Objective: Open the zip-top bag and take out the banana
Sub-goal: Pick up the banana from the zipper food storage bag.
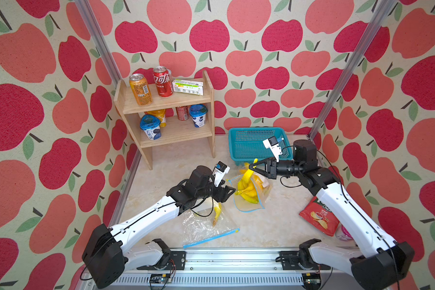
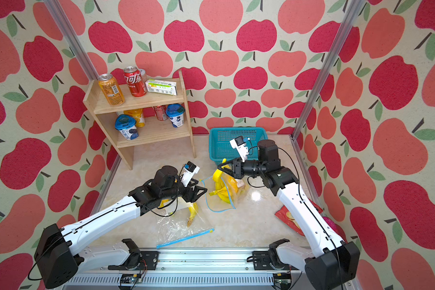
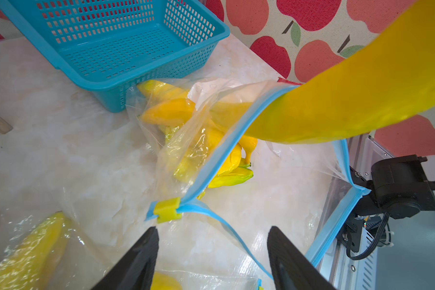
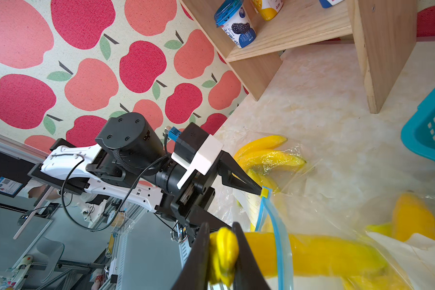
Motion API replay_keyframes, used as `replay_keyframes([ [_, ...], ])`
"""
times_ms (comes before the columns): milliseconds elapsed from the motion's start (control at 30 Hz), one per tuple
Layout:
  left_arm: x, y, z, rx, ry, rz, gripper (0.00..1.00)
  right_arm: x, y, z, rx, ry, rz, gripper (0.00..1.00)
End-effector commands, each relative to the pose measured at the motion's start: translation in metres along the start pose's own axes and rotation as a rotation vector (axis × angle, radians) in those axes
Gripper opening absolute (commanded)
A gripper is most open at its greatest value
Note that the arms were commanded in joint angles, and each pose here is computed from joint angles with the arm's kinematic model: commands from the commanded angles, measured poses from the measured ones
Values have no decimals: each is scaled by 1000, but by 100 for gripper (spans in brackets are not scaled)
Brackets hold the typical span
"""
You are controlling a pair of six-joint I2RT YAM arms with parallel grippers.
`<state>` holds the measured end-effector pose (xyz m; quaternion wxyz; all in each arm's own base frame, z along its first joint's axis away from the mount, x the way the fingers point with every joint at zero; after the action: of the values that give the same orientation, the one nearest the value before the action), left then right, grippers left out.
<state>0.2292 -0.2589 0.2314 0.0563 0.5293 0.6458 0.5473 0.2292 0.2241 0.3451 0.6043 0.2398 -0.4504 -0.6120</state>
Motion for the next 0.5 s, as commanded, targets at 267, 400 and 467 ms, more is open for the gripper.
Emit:
replay_keyframes([
  [267,-18,42,-1,-204,-34,-76,57,5,-1,6,35,-5,-9,18],
  [400,-26,47,2,-212,-45,-56,55,6,-1,6,39,-5,-8,18],
  [467,-24,51,2,-208,-56,-70,54,5,-2,5,36,-10,-5,18],
])
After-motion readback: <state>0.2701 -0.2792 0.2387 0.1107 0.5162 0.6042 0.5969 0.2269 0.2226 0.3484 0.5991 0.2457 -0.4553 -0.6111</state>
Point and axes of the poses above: each gripper's point midway between its finger pads, its own x axis back along the fingers, its own z axis along the line the jaws close on, y = z × x, the point moved 4 cm from there along x, back along the fingers, and after that the axes turned 10 degrees about x, right-handed, at the moved point
